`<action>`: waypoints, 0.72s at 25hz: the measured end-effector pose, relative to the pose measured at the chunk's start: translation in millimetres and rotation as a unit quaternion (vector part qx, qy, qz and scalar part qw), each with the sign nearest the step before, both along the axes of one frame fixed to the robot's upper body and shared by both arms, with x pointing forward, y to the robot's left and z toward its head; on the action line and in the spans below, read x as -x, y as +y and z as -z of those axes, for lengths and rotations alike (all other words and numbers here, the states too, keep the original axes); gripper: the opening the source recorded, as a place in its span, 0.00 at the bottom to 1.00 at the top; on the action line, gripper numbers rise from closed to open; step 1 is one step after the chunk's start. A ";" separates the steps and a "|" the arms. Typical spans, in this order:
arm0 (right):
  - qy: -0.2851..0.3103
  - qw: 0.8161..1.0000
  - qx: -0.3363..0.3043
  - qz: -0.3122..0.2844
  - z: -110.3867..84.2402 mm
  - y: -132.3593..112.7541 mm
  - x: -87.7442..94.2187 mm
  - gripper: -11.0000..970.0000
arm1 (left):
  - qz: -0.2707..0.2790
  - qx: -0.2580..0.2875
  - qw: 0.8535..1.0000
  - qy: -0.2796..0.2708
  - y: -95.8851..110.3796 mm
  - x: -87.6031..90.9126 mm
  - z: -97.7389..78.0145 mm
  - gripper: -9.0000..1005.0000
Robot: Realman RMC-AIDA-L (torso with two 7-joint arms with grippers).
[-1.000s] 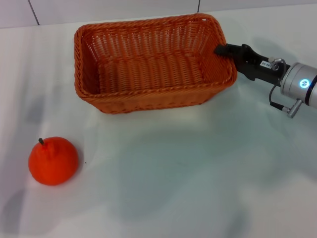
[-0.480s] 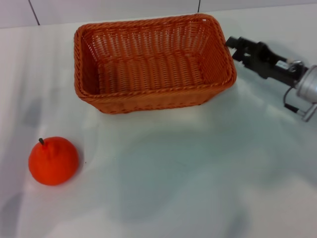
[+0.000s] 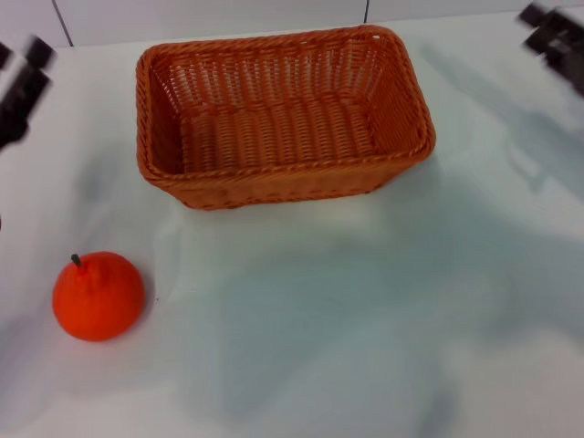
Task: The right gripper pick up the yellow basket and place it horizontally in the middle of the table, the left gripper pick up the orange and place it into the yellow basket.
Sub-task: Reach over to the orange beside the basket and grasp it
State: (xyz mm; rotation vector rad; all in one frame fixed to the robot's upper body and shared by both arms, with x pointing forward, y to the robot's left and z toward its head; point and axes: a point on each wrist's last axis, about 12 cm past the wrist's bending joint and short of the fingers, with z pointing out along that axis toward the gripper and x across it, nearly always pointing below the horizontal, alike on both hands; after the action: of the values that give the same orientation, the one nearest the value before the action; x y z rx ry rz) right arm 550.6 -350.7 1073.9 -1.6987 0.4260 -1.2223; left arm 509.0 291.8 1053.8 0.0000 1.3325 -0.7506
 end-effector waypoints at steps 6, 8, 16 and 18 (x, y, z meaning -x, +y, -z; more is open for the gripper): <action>-0.026 0.999 0.016 0.027 -12.1 -24.5 1.0 0.66 | 0.111 -0.075 0.991 0.026 21.8 23.5 -7.2 0.70; -0.031 0.999 0.023 0.032 -14.3 -26.2 -1.6 0.66 | 0.113 -0.079 0.990 0.038 26.5 32.1 -4.2 0.69; -0.044 0.998 0.036 0.033 -24.1 -19.6 -20.1 0.66 | 0.145 -0.125 0.978 0.089 29.0 63.4 17.1 0.78; -0.044 0.998 0.035 0.033 -25.5 -17.3 -24.1 0.66 | 0.150 -0.135 0.975 0.096 29.0 67.6 20.4 0.86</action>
State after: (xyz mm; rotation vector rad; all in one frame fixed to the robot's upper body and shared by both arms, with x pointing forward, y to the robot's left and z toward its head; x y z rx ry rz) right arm 574.7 -368.1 1099.4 -1.6940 0.3923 -1.3706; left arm 441.4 320.9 1033.4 0.3611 1.6330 -0.8326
